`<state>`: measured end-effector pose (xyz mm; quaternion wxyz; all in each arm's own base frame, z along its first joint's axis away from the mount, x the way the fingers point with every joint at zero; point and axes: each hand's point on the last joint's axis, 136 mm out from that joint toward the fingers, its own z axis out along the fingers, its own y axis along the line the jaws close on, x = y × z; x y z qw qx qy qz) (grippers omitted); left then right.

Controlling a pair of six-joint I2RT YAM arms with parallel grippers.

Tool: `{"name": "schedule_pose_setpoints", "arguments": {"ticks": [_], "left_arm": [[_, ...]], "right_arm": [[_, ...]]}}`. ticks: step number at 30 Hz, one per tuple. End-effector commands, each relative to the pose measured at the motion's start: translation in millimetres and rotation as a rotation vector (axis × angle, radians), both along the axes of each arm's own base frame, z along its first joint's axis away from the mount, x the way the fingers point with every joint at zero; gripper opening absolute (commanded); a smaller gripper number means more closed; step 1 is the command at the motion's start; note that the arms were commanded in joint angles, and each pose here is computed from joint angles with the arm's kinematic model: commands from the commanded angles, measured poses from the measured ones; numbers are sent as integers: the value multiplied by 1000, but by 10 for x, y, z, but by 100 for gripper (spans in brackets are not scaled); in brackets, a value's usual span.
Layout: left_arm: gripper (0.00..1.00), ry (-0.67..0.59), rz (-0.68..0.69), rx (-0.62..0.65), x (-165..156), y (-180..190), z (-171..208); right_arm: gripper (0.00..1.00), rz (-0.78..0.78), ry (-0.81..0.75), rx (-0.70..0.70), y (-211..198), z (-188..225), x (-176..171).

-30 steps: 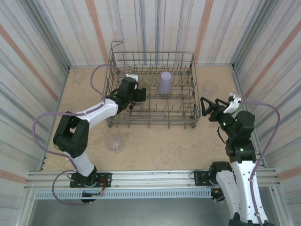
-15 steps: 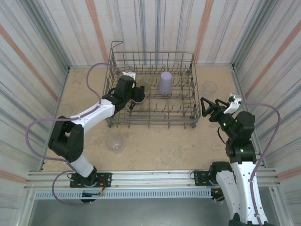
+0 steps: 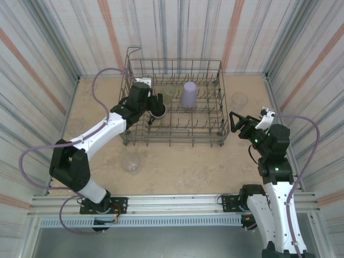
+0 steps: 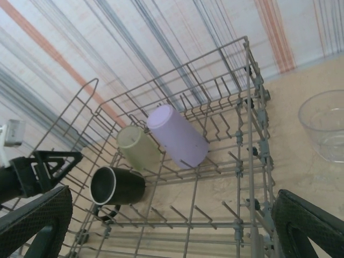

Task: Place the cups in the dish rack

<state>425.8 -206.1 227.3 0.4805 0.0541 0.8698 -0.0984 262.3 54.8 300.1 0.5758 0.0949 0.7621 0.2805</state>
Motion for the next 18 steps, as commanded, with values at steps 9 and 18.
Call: {"name": "schedule_pose_setpoints", "arguments": {"ticks": [9, 18], "left_arm": [[99, -15, -15, -62, -199, 46, 410], [99, -11, -24, -85, -471, 173, 553]], "right_arm": [[99, -179, 207, -70, -333, -28, 78], [99, -292, 403, -95, -637, -65, 269]]}}
